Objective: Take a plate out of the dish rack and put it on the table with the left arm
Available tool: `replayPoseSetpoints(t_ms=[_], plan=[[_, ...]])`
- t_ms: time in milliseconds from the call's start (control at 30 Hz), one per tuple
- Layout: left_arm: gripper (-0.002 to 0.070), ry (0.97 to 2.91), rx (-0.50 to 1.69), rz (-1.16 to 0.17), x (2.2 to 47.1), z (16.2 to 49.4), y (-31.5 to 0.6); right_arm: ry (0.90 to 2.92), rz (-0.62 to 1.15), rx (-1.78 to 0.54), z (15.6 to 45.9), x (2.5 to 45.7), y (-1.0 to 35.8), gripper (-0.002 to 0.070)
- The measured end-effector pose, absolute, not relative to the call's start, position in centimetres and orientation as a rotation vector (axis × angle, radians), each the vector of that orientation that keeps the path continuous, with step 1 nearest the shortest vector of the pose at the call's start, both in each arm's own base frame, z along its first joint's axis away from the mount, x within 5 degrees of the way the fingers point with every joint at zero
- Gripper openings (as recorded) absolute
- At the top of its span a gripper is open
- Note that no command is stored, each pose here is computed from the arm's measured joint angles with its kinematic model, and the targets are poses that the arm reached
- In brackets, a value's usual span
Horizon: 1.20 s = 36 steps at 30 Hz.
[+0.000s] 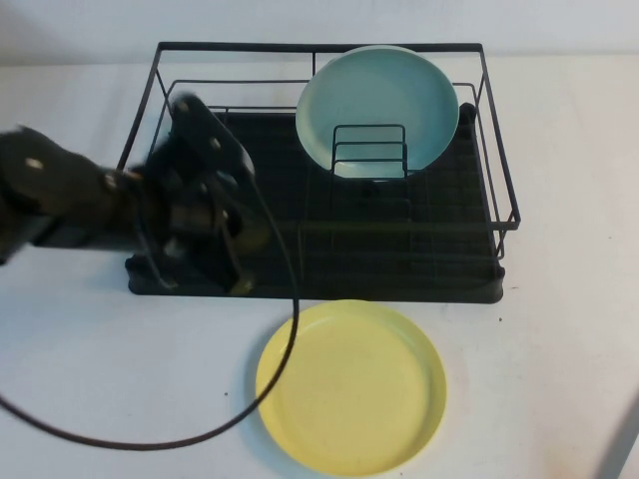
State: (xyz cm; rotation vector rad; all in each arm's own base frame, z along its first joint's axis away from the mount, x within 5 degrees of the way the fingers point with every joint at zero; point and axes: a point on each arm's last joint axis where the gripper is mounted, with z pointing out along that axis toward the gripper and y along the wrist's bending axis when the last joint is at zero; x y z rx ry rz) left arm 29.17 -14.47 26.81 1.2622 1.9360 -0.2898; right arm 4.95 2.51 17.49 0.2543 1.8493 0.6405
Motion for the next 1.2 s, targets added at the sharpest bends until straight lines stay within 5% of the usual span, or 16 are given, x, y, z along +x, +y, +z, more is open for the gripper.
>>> replayPoseSetpoints(t_ms=[233,600,800,1200], plan=[[0.0004,1.738,1.141,-0.226,24.2,34.0,-12.5,1.849,0.641,0.254,17.5,5.0,2.5,-0.0020],[0.0000,1.907,1.039,-0.327,19.9,30.1,-10.8,1.849,0.641,0.254,17.5,5.0,2.5,-0.0020],[0.0000,1.951,0.888,-0.411,17.6,30.7,-10.0,1.849,0.641,0.254,17.5,5.0,2.5,-0.0020],[0.0000,1.915,0.863,-0.248,13.5,32.9,-7.3,1.849,0.641,0.254,17.5,5.0,2.5,-0.0020]])
